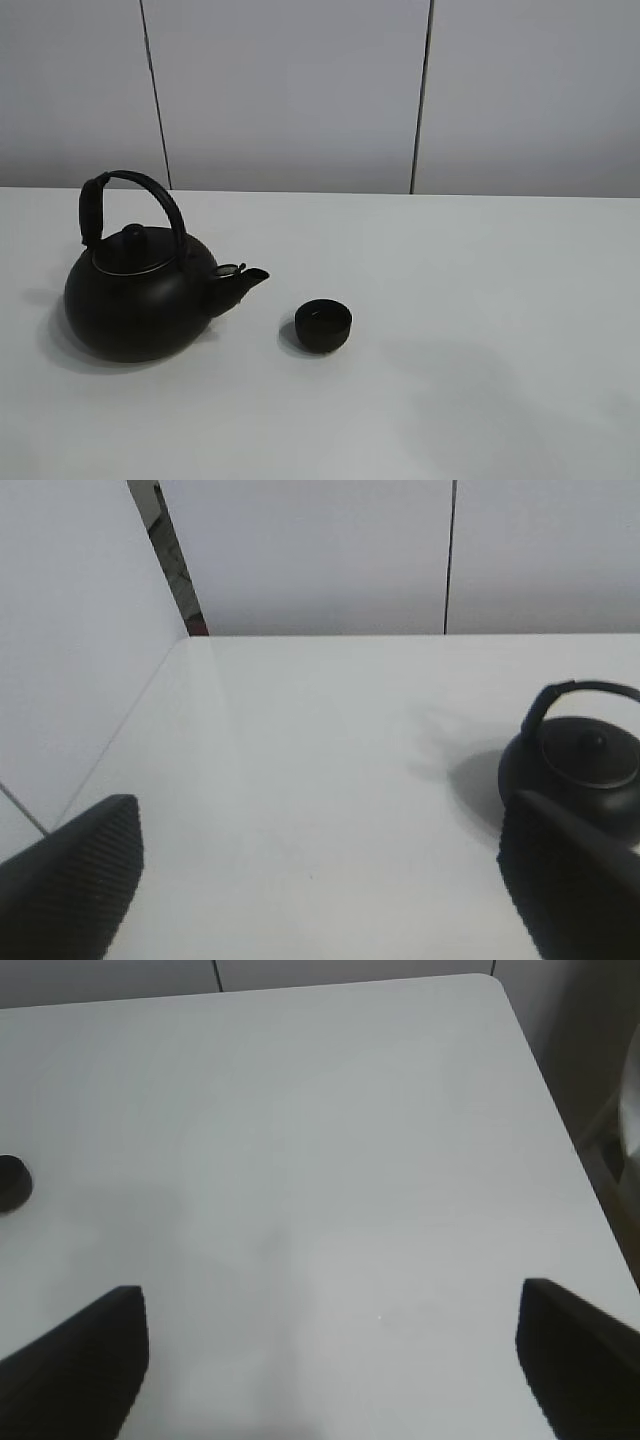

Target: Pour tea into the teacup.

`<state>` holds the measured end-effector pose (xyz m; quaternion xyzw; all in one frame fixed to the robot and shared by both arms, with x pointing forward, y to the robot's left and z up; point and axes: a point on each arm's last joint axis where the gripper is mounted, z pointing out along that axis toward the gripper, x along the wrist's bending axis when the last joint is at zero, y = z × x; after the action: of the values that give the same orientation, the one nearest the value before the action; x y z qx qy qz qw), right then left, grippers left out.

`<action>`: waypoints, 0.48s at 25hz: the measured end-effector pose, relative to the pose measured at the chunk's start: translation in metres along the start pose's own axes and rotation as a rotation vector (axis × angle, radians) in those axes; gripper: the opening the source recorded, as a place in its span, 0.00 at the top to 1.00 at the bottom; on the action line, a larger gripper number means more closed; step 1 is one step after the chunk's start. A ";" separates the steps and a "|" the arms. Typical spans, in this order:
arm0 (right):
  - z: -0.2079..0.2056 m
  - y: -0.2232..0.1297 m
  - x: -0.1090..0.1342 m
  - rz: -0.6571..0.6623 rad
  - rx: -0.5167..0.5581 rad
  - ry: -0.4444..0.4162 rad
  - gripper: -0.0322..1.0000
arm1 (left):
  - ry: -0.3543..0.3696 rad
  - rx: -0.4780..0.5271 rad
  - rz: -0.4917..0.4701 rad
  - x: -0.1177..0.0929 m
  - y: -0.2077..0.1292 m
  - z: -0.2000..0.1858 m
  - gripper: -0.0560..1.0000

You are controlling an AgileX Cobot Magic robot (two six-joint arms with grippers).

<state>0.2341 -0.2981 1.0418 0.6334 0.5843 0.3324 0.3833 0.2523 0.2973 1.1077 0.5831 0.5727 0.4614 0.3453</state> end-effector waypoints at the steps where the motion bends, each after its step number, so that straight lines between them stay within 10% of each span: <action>1: 0.000 0.000 0.000 0.000 0.000 0.000 0.30 | -0.004 0.018 -0.003 -0.002 -0.008 -0.003 0.29; 12: 0.000 0.000 0.000 0.000 0.000 0.000 0.30 | 0.030 0.180 -0.127 -0.006 -0.061 -0.003 0.29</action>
<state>0.2341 -0.2981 1.0418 0.6334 0.5843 0.3324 0.3833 0.2285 0.2969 1.0513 0.5674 0.6528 0.3938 0.3112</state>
